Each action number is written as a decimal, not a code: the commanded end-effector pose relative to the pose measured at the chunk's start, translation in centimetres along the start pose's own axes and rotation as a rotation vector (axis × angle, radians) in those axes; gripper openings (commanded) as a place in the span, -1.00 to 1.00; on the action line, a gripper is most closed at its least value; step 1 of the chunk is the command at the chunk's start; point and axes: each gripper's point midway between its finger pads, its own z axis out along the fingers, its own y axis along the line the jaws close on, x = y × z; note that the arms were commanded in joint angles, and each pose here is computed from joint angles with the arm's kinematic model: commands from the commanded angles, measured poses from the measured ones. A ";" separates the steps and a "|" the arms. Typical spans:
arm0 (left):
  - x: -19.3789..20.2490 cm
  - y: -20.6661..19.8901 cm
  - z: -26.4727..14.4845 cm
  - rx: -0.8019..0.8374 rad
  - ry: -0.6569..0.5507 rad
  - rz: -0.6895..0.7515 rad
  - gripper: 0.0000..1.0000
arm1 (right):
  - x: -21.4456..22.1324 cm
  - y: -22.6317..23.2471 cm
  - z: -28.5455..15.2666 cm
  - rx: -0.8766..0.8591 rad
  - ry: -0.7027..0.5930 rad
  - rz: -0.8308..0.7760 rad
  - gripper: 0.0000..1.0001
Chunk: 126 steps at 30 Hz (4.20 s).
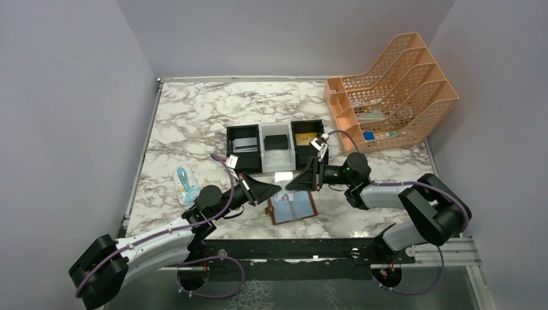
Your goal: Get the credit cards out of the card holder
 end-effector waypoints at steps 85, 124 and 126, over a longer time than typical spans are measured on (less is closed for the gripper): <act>-22.0 6.4 -20.2 -1.272 -0.524 0.467 0.98 | -16.8 -18.0 14.9 1.252 0.374 -1.533 -0.97; -22.2 7.3 -20.6 -1.304 -0.509 0.441 0.98 | -14.8 -23.3 15.5 1.160 0.549 -1.533 -0.46; -22.2 7.4 -20.6 -1.306 -0.502 0.440 0.98 | -15.0 -23.5 15.4 1.170 0.538 -1.518 -0.44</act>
